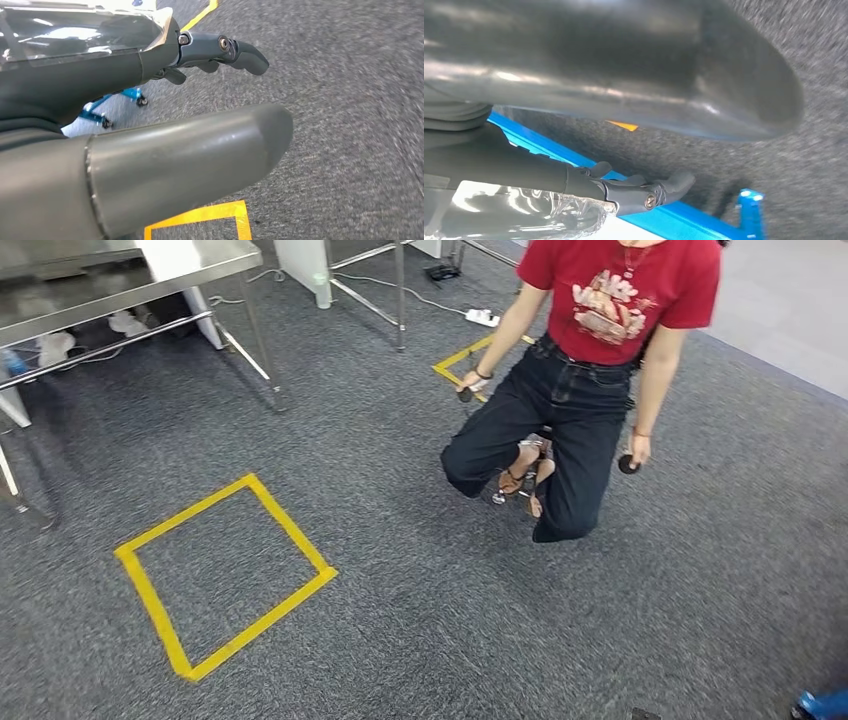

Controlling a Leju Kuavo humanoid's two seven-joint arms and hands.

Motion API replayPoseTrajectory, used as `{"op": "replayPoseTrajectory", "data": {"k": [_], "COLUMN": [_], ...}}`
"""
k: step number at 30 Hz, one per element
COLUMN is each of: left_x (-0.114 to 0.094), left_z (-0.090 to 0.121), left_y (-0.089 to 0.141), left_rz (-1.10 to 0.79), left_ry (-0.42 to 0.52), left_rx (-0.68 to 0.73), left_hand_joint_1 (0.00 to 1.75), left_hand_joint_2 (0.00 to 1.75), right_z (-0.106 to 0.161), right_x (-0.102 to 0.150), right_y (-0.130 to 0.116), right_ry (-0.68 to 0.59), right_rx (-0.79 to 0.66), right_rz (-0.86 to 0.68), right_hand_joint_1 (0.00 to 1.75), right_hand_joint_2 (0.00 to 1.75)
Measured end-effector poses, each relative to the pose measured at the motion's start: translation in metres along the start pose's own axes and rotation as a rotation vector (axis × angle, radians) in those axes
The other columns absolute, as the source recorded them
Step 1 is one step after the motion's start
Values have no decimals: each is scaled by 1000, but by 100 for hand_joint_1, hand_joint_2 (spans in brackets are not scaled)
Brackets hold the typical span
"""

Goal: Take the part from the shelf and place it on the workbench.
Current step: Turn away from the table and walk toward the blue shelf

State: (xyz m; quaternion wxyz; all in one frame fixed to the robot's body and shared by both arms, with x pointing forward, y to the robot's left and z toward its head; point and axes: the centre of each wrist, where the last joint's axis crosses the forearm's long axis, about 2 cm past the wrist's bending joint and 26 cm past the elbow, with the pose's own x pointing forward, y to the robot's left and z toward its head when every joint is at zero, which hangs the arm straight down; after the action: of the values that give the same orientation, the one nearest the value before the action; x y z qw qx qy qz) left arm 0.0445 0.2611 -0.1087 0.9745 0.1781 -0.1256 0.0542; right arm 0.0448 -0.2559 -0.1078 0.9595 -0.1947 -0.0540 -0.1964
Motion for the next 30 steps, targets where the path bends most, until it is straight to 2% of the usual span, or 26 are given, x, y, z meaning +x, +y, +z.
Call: {"op": "replayPoseTrajectory", "data": {"k": [30], "left_x": [3], "left_z": [0], "left_y": [-1], "left_rz": [20], "left_ry": [-27], "left_rx": [-21], "left_hand_joint_1": [0], "left_hand_joint_2": [0], "right_z": [0], "right_x": [-2], "right_y": [-2], "right_ry": [36], "right_rx": [-13], "right_rz": [-27], "right_hand_joint_1": [0], "right_hand_joint_2": [0]}}
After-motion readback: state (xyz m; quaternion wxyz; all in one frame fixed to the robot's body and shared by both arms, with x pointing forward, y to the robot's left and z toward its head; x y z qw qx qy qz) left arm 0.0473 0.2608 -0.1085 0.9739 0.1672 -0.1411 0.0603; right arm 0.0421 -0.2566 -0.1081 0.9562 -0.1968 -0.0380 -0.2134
